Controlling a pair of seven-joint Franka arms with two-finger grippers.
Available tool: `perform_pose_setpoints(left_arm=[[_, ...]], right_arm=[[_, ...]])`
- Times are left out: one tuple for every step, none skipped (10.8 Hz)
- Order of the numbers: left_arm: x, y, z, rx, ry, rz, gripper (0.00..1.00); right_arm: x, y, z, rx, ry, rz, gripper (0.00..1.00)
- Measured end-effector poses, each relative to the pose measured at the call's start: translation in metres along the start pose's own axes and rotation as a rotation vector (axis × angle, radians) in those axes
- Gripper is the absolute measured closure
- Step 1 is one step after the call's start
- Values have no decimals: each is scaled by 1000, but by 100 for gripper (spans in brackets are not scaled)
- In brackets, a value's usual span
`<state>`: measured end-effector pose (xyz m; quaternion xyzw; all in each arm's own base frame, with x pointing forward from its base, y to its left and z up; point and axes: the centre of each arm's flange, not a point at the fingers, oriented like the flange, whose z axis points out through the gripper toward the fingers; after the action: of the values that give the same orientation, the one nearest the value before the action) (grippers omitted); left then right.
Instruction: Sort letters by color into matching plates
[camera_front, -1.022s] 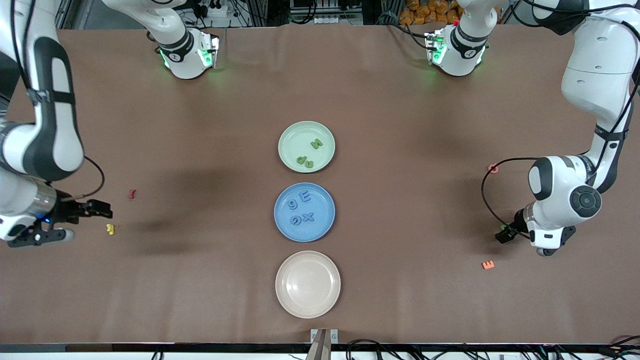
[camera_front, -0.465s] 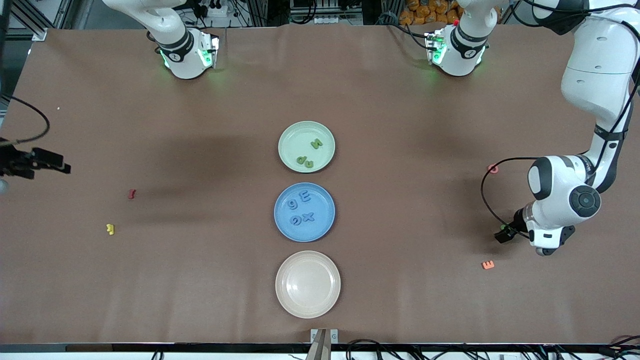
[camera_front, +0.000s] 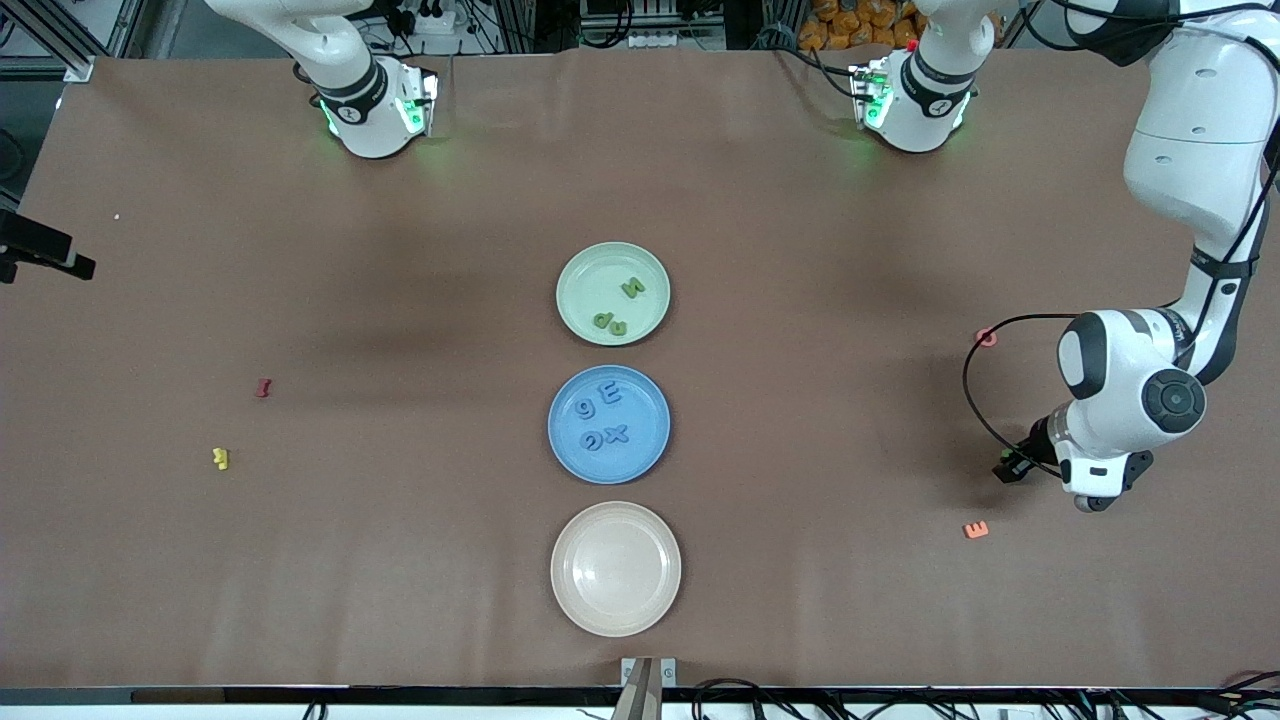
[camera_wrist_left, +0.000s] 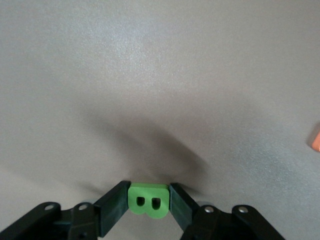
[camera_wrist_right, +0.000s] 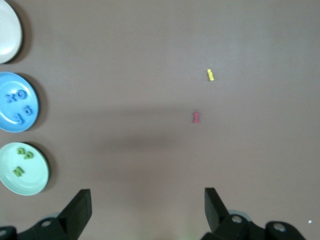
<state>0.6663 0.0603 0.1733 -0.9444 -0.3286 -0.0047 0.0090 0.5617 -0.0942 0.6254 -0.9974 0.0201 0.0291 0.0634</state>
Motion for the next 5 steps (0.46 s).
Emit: perform_pose_setpoints(left_arm=[[0, 0, 0, 0, 0, 0, 59], [0, 0, 0, 0, 0, 0, 59], [0, 0, 0, 0, 0, 0, 59], [0, 0, -1, 0, 1, 0, 59], [0, 0, -2, -1, 2, 1, 59]], right_arm=[[1, -16, -2, 0, 4, 31, 0], [4, -30, -1, -6, 11, 51, 0], [6, -40, 1, -24, 20, 63, 0], [9, -46, 4, -48, 30, 65, 0], [13, -50, 12, -64, 39, 62, 0]])
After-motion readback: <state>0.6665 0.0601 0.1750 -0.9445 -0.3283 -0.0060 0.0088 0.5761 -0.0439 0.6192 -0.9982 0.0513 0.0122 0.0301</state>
